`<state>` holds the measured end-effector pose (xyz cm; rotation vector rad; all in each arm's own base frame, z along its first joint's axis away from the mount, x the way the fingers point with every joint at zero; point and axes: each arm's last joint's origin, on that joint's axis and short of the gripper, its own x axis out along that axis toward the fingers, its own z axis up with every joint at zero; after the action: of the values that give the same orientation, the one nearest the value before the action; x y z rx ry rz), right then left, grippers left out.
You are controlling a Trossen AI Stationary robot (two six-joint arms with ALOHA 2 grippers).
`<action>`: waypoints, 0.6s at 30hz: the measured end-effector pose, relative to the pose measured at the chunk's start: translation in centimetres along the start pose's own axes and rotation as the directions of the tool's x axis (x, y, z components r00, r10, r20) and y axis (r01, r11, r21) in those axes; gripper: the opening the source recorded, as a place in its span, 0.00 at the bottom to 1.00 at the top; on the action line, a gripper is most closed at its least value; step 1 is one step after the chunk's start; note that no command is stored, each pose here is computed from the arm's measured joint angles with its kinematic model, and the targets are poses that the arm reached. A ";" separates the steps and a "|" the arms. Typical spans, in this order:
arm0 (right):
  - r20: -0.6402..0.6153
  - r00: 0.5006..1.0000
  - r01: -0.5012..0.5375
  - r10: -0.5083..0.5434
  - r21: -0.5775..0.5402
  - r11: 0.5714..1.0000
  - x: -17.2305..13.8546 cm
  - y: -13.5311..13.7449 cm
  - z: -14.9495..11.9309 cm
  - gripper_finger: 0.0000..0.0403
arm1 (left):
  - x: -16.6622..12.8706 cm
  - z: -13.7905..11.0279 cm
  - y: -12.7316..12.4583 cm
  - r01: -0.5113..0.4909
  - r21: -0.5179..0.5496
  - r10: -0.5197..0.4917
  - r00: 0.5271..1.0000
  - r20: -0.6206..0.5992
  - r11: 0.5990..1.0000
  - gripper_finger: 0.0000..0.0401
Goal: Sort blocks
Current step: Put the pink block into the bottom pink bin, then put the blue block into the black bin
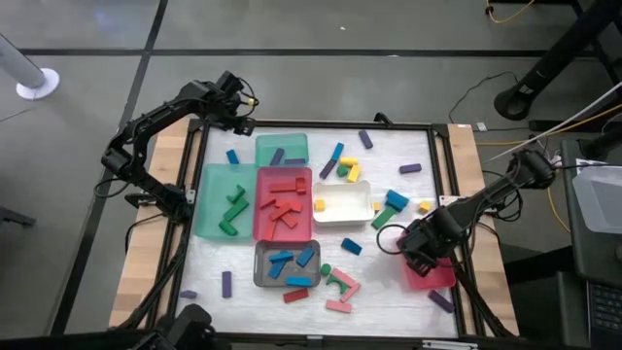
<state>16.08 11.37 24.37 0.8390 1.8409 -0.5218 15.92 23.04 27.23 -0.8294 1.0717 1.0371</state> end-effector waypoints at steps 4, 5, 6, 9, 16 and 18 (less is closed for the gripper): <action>0.010 1.000 0.005 -0.005 0.001 1.000 0.1 0.1 0.1 0.49 | 0.2 -0.3 0.3 -0.020 -0.100 0.016 0.999 -0.046 0.995 0.46; 0.011 1.000 0.005 -0.005 0.001 1.000 0.1 0.1 0.1 0.51 | 0.5 -0.3 0.3 -0.026 -0.118 0.019 0.998 -0.056 0.993 0.46; 0.012 1.000 0.005 -0.005 0.001 1.000 0.1 0.1 0.1 0.53 | 0.8 -0.4 0.3 -0.029 -0.133 0.021 0.998 -0.063 0.991 0.46; 0.017 1.000 0.000 0.000 -0.001 1.000 0.1 0.1 0.1 0.56 | 2.3 -1.4 0.6 -0.056 -0.190 0.035 0.993 -0.110 0.980 0.46; 0.058 0.998 -0.014 0.015 -0.010 1.000 0.0 0.3 0.3 0.57 | 5.8 -4.4 1.4 -0.143 -0.304 0.071 0.969 -0.235 0.942 0.46; 0.082 0.997 -0.009 0.010 -0.010 1.000 0.0 0.3 0.3 0.57 | 6.7 -4.8 1.6 -0.137 -0.323 0.066 0.973 -0.220 0.937 0.46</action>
<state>16.49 11.36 24.21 0.8083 1.7622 -0.5333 13.89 20.90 19.41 -1.1883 1.1375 1.2650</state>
